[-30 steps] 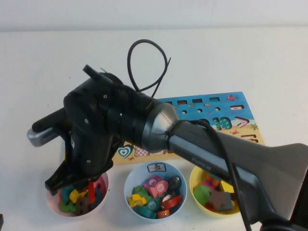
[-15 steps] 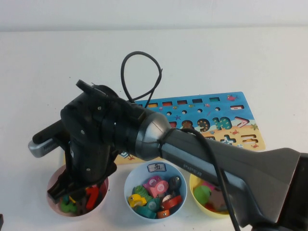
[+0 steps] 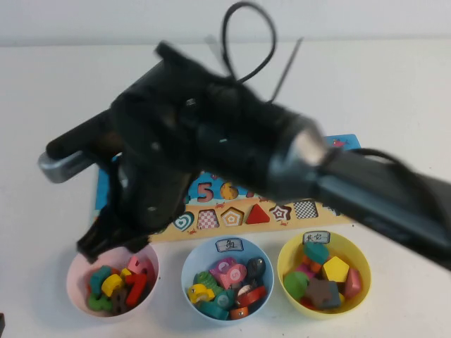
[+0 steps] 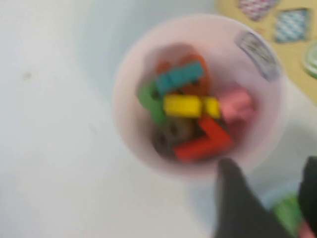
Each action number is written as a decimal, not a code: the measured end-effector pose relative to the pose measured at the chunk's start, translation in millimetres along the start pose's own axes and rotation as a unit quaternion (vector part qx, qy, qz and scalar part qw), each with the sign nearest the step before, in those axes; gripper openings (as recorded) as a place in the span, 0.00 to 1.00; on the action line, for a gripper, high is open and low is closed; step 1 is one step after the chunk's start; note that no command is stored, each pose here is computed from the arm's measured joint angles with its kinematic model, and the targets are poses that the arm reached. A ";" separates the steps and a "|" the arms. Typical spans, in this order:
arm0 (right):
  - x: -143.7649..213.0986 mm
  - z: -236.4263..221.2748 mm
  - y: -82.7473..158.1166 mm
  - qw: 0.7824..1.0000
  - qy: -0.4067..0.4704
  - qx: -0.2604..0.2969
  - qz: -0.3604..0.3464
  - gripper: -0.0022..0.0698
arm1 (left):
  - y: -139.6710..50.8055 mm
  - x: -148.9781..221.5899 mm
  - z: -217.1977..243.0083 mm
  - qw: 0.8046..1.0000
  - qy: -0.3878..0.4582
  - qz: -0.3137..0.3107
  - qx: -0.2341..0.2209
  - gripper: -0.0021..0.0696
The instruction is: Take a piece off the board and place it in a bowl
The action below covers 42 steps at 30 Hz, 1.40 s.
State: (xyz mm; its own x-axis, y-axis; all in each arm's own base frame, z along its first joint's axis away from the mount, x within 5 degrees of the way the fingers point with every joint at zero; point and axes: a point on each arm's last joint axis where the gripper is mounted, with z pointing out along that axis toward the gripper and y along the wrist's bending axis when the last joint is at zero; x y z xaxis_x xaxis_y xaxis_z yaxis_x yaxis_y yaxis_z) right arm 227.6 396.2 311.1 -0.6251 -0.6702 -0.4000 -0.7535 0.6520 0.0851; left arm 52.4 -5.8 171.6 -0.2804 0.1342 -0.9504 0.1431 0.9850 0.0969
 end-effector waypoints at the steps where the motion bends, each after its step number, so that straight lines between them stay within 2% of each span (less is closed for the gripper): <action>1: 5.7 -11.0 -2.0 1.000 -0.002 0.004 -0.001 0.33 | 0.0 0.0 0.0 1.000 0.000 0.000 0.000 0.03; 5: 36.2 -45.6 -11.1 1.000 0.005 0.020 -0.007 0.10 | 0.0 0.0 0.0 1.000 0.000 0.000 0.000 0.03; 8: 61.0 -63.8 -19.7 0.999 0.013 0.039 -0.013 0.04 | 0.0 0.0 0.0 1.000 0.000 0.000 0.000 0.03; 17: 123.8 -121.7 -39.3 0.997 -0.015 0.068 -0.024 0.01 | 0.0 0.0 0.0 1.000 0.000 0.000 0.000 0.03; 24: 169.9 -131.4 -49.4 0.997 0.002 0.073 -0.025 0.01 | 0.0 0.0 0.0 1.000 0.000 0.000 0.000 0.03; 33: 179.1 -141.3 -51.9 0.997 -0.011 0.073 -0.025 0.01 | 0.0 0.0 0.0 1.000 0.000 0.000 0.000 0.03; 38: 180.0 -140.9 -55.5 0.995 -0.013 0.092 -0.032 0.01 | 0.0 0.0 0.0 1.000 0.000 0.000 0.000 0.03; 42: 190.8 -131.1 -70.1 0.995 -0.021 0.098 -0.010 0.01 | 0.0 0.0 0.0 1.000 0.000 0.000 0.000 0.03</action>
State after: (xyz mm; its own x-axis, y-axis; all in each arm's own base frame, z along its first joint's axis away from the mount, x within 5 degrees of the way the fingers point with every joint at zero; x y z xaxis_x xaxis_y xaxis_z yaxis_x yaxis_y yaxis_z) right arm 134.5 176.1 348.5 -0.5984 -0.6712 -0.4375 -0.7090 0.6979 -0.1011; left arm 52.4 -5.8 171.6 -0.2804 0.1342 -0.9504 0.1431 0.9850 0.0969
